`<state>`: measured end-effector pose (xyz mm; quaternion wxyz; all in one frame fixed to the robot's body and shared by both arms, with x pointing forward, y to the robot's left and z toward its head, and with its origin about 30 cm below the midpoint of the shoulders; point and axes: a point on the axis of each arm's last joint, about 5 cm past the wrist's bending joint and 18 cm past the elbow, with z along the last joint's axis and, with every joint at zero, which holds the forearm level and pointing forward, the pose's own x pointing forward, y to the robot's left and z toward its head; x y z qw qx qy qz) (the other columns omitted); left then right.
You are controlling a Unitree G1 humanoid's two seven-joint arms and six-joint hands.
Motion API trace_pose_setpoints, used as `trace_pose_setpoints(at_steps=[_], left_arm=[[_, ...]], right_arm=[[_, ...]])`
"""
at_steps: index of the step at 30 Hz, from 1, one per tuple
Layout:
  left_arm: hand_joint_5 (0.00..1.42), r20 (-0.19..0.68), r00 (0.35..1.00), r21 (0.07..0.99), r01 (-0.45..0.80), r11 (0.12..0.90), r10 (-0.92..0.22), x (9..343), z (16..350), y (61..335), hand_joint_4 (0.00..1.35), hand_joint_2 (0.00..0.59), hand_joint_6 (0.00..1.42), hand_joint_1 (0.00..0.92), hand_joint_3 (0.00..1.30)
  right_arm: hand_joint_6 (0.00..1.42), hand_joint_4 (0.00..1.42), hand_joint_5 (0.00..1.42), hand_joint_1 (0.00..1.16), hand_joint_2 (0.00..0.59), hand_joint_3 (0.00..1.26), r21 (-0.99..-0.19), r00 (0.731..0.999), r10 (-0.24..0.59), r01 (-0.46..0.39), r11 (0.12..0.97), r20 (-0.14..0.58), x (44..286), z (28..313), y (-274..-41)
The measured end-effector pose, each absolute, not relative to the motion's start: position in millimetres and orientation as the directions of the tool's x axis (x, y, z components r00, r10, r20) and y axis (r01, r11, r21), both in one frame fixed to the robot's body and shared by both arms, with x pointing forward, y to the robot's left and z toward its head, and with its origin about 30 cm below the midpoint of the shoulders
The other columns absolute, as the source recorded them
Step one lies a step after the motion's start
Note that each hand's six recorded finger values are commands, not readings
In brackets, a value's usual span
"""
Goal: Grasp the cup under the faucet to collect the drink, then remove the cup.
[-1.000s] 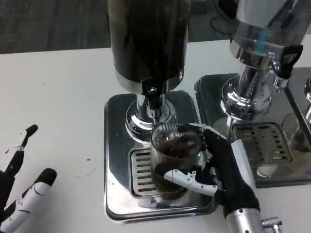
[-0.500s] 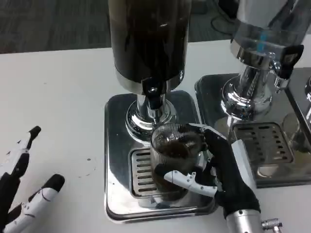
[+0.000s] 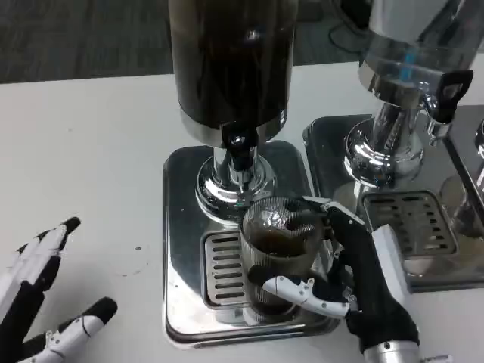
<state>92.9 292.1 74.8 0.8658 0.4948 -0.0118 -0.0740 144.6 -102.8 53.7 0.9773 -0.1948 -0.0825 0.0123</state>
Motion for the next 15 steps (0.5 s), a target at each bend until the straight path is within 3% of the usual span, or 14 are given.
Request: trace_pose_setpoints(at_steps=[2,9,15], left_arm=[[0.0,-0.078,0.984,0.881,0.144,0.45,-0.161,94,77,292,0.0,0.113,0.0,0.0,0.0],[0.0,-0.126,0.976,0.902,0.187,0.388,-0.176,91,79,292,0.0,0.104,0.0,0.0,0.0],[0.0,-0.138,0.97,0.905,0.205,0.372,-0.198,90,80,288,0.0,0.088,0.0,0.0,0.0]], right_arm=[[1.37,0.66,0.91,0.96,0.159,0.52,-0.377,0.983,0.052,0.019,0.926,0.175,143,57,-103],[1.37,0.66,0.92,0.96,0.159,0.53,-0.367,0.98,0.052,0.023,0.93,0.192,137,59,-103],[1.37,0.67,0.92,0.96,0.158,0.53,-0.368,0.976,0.068,0.014,0.93,0.209,125,63,-105]])
